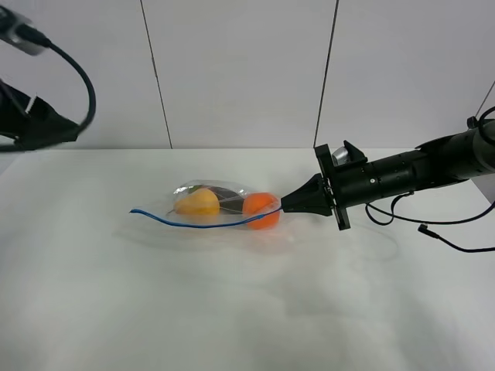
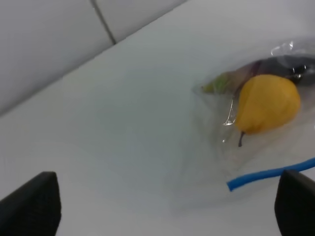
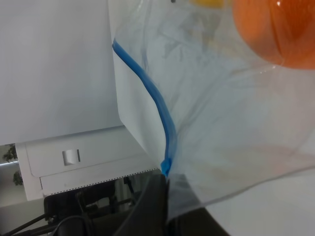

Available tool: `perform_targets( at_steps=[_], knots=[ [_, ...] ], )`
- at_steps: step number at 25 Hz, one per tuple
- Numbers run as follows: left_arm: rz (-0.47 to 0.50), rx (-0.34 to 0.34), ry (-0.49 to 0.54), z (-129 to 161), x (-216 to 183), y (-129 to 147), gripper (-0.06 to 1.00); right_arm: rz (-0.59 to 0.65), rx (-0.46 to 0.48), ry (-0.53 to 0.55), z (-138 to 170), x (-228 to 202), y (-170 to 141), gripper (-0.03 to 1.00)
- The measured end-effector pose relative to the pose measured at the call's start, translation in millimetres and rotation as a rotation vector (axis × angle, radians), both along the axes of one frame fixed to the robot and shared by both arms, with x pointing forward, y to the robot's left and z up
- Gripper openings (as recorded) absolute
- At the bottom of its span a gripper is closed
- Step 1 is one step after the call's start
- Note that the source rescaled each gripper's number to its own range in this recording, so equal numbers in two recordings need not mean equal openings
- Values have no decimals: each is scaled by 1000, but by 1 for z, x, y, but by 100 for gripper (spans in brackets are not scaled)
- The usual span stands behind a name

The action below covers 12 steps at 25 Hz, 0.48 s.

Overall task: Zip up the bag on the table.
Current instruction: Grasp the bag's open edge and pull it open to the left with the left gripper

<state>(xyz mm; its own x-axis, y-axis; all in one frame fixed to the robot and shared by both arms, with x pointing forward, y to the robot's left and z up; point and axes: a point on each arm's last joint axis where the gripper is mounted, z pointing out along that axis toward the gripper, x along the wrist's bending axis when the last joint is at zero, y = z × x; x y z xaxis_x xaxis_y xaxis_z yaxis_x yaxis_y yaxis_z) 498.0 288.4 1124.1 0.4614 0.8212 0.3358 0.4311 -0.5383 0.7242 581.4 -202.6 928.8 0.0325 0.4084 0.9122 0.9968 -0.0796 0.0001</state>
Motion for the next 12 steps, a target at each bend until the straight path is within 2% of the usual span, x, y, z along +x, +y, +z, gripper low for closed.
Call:
perform_targets(
  at_steps=[3,5,8,12],
  knots=[
    [-88,55,-20,-12,16,-5,100,-5,4,0,0,0,0,0],
    [-131,62,-34,-19,26,-16,100,-8,7,0,1,1,0,0],
    [-222,71,-31,-33,37,-46,100,-16,14,1,1,1,0,0],
    [-356,64,2,-57,42,-100,100,-17,15,2,1,1,0,0]
  ],
)
